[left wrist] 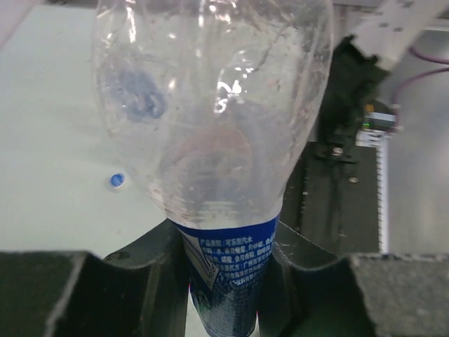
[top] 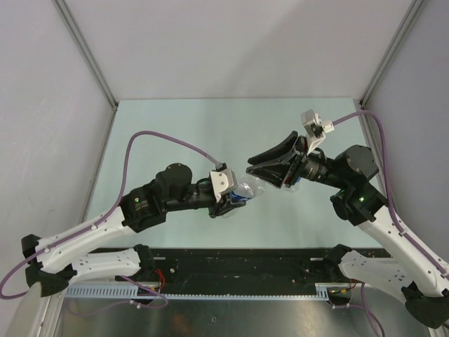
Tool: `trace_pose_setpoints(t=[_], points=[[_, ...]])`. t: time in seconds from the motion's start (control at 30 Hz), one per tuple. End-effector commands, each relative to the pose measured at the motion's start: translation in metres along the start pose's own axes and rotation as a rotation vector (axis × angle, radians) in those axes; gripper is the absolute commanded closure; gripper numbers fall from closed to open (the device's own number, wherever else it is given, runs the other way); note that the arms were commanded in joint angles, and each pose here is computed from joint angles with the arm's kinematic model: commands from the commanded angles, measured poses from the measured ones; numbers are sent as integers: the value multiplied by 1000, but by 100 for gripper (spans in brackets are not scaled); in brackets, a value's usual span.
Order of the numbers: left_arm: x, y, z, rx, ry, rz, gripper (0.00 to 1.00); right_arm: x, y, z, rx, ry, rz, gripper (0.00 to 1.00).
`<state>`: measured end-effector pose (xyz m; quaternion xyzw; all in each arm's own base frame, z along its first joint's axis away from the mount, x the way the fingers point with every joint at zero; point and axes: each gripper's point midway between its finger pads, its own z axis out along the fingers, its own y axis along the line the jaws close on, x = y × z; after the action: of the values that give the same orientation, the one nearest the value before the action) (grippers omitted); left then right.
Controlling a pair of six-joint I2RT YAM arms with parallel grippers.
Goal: Unscrew the bottle caps
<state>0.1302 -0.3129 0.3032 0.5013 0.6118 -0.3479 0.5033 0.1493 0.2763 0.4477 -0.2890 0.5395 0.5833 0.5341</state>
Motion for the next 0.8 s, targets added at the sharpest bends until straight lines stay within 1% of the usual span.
trace_pose_setpoints(t=[0.0,0.17,0.27,0.33,0.47,0.63,0.67,0.7,0.77], points=[[-42,-68,-26,407,-196,93,100,-14,29,-8,-176,-30,-153,100],[-52,-105,-47,665,-260,140,100,-14,49,-16,-281,-34,-210,100],[-56,-119,-60,781,-290,168,100,-11,62,-22,-359,-27,-249,100],[-59,-123,-63,814,-298,175,100,-8,70,-26,-410,-23,-271,100],[-58,-119,-58,785,-291,165,100,-9,72,-26,-416,-27,-279,100],[-55,-108,-48,701,-268,140,100,-14,62,-23,-342,-55,-252,100],[-54,-104,-45,671,-261,133,100,-17,59,-22,-319,-65,-246,98],[-54,-100,-41,640,-255,126,100,-19,55,-21,-291,-77,-235,93],[-52,-90,-34,568,-240,109,100,-25,49,-20,-241,-101,-217,79]])
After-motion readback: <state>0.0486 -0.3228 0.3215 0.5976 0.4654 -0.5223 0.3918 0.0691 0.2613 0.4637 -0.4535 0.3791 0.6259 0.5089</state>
